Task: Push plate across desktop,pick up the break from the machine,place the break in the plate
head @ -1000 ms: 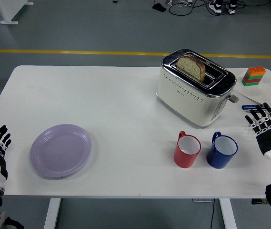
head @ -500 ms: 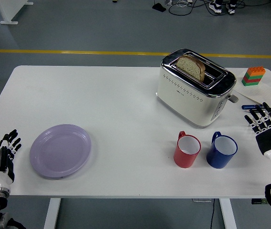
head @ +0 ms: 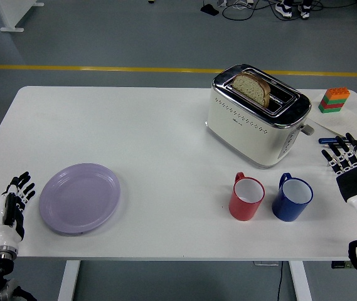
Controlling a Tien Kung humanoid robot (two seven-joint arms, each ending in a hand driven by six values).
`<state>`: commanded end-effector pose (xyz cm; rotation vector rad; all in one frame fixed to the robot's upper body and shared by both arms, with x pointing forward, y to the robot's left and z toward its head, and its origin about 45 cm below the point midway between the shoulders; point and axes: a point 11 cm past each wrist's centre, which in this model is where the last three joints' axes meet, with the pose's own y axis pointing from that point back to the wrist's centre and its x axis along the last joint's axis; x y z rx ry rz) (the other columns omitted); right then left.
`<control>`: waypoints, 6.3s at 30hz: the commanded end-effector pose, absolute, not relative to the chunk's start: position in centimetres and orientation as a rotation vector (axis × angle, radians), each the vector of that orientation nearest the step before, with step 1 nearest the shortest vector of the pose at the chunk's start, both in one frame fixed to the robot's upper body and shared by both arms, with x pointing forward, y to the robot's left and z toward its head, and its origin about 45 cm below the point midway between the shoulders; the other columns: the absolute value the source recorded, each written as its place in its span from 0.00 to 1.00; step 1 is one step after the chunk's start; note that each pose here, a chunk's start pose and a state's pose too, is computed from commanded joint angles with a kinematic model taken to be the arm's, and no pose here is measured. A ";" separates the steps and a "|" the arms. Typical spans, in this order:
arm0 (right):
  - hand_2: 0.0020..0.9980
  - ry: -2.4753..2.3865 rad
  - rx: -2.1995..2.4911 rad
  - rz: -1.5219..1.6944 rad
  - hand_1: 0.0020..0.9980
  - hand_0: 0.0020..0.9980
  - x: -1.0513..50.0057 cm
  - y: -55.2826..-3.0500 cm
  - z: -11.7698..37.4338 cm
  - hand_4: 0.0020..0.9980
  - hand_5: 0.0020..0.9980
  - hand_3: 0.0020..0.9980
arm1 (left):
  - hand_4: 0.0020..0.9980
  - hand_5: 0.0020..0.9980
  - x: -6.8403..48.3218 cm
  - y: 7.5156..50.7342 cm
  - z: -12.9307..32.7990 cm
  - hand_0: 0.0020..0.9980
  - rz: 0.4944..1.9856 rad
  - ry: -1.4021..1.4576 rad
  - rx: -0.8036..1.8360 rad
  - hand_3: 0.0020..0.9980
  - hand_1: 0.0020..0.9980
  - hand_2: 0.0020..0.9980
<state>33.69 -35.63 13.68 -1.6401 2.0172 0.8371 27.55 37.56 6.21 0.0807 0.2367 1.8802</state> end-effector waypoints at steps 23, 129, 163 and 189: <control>0.69 2.013 -1.644 0.839 0.67 0.73 33.8 -35.5 13.7 0.50 0.37 0.64 | 0.56 1.00 27.6 34.3 5.1 0.82 1.832 0.372 -0.019 0.80 0.84 0.89; 0.68 1.982 -1.693 0.859 0.67 0.73 34.2 -33.9 13.5 0.50 0.38 0.64 | 0.53 1.00 34.5 19.2 5.2 0.77 1.502 0.919 -0.338 0.76 0.78 0.85; 0.69 1.984 -1.703 0.871 0.67 0.74 34.1 -33.6 13.2 0.50 0.38 0.64 | 0.54 1.00 35.5 17.5 5.8 0.75 1.447 0.956 -0.353 0.74 0.76 0.83; 0.69 2.155 -1.964 0.102 0.68 0.74 39.9 -37.2 25.9 0.50 0.35 0.64 | 0.54 1.00 33.9 24.2 11.4 0.76 1.581 0.761 -0.499 0.75 0.78 0.81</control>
